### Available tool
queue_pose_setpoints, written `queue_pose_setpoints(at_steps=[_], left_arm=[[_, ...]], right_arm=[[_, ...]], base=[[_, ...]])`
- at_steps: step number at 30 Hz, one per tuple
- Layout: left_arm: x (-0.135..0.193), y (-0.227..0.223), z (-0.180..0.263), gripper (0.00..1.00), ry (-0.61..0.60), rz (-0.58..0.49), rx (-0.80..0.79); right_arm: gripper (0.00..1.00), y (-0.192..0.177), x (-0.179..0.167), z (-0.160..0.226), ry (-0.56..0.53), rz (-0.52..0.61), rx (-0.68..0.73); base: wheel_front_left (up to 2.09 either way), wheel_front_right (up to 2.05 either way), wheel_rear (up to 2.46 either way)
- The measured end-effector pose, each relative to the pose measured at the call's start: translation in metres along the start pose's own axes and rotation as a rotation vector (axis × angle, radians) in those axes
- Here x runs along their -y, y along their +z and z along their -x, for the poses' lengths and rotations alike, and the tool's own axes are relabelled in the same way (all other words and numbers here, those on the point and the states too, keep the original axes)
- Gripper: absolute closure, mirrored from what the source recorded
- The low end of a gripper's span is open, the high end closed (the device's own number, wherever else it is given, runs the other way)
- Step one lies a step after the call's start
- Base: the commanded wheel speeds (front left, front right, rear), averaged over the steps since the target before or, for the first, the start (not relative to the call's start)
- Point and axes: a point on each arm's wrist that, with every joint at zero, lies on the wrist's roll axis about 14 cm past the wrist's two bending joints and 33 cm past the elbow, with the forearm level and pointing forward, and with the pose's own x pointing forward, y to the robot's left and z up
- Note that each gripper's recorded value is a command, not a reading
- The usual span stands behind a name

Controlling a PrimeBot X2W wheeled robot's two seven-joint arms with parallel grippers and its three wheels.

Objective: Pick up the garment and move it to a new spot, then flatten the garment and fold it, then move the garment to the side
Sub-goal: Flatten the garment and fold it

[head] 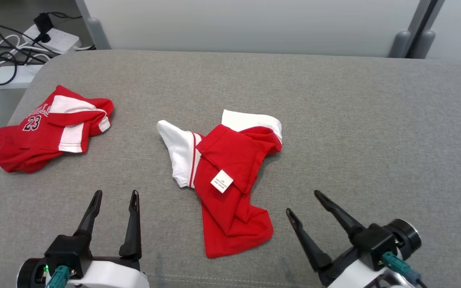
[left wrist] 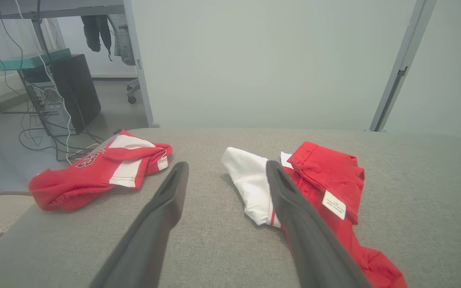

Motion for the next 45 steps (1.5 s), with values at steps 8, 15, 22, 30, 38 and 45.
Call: queue_pose_setpoints(at_steps=[8, 15, 22, 30, 38, 45], left_arm=[[-0.018, -0.002, 0.010, 0.00, 0.073, 0.005, 0.007], [-0.039, -0.002, 0.019, 0.00, 0.150, 0.015, 0.026], [-0.064, -0.003, 0.025, 0.00, 0.257, 0.041, 0.048], [-0.084, -0.005, 0.029, 0.00, 0.339, 0.076, 0.059], [-0.083, -0.002, 0.017, 0.00, 0.314, 0.068, 0.084], [-0.064, -0.009, -0.002, 0.00, 0.234, 0.061, 0.073]], right_arm=[[0.00, -0.031, -0.076, -0.014, 0.309, 0.012, -0.109], [0.00, -0.072, -0.111, -0.016, 0.495, 0.042, -0.244], [0.00, -0.104, -0.124, -0.026, 0.614, 0.110, -0.341], [0.00, -0.143, -0.118, -0.032, 0.671, 0.210, -0.473], [1.00, -0.144, -0.098, -0.047, 0.590, 0.181, -0.473], [1.00, -0.103, -0.049, -0.074, 0.365, 0.016, -0.296]], base=[[0.00, 0.00, 0.00], [0.00, 0.00, 0.00], [0.00, 0.00, 0.00], [0.00, 0.00, 0.00], [0.00, 0.00, 0.00], [0.00, 0.00, 0.00]])
